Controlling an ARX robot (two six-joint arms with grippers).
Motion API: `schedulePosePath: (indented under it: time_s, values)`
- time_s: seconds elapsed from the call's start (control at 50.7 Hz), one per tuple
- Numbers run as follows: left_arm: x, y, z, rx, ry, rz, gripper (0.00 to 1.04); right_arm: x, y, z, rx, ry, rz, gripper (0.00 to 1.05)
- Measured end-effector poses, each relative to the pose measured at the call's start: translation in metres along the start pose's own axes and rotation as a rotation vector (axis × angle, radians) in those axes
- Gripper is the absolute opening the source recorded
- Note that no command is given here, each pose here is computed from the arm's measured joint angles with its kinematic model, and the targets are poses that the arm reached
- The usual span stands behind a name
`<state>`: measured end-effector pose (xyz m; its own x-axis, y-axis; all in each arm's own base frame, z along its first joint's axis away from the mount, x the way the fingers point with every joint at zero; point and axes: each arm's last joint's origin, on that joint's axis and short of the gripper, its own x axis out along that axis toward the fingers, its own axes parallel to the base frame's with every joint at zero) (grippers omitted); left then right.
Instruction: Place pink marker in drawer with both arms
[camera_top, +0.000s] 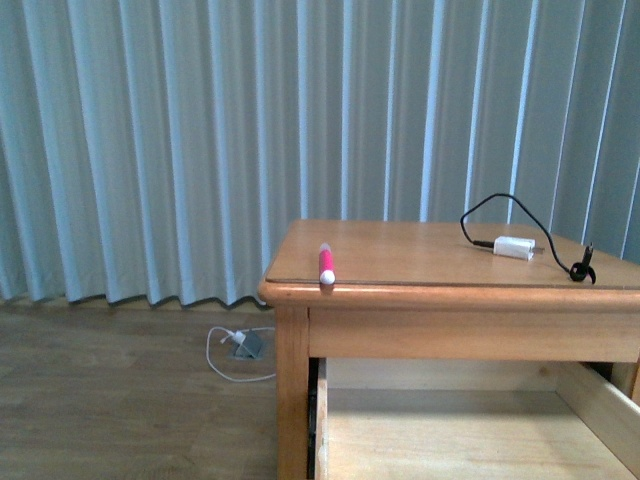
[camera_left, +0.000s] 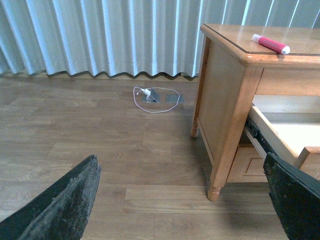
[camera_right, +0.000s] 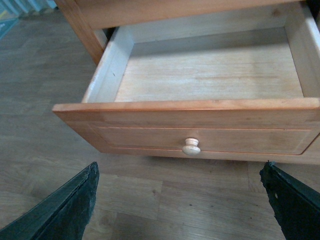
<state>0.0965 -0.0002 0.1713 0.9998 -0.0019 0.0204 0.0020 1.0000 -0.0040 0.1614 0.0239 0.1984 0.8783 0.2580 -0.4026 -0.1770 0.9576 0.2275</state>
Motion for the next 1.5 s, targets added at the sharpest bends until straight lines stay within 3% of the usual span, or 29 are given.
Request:
schedulePosePath:
  time_s: [0.217, 0.829, 0.927, 0.987, 1.204, 1.342, 1.499]
  values:
    - [0.000, 0.000, 0.000, 0.000, 0.000, 0.000, 0.99, -0.044, -0.001, 0.024, 0.048, 0.038, 0.126, 0.96]
    - [0.000, 0.000, 0.000, 0.000, 0.000, 0.001, 0.99, -0.051, -0.004, 0.027, 0.077, 0.008, 0.107, 0.96]
    - [0.003, -0.003, -0.005, 0.015, 0.096, 0.144, 0.99, -0.051, -0.004, 0.026, 0.078, 0.009, 0.107, 0.96]
    - [0.007, -0.009, -0.002, 0.033, 0.137, 0.142, 0.99, -0.051, -0.004, 0.027, 0.078, 0.008, 0.107, 0.96]
    - [0.035, -0.025, 0.060, 0.083, 0.109, -0.062, 0.99, -0.051, -0.004, 0.027, 0.078, 0.008, 0.107, 0.96]
    - [0.078, -0.026, 0.114, 0.112, 0.048, -0.129, 0.99, -0.051, -0.004, 0.027, 0.078, 0.008, 0.107, 0.96]
    - [0.140, -0.036, 0.137, 0.127, 0.062, -0.151, 0.99, -0.051, -0.004, 0.027, 0.078, 0.008, 0.107, 0.96]
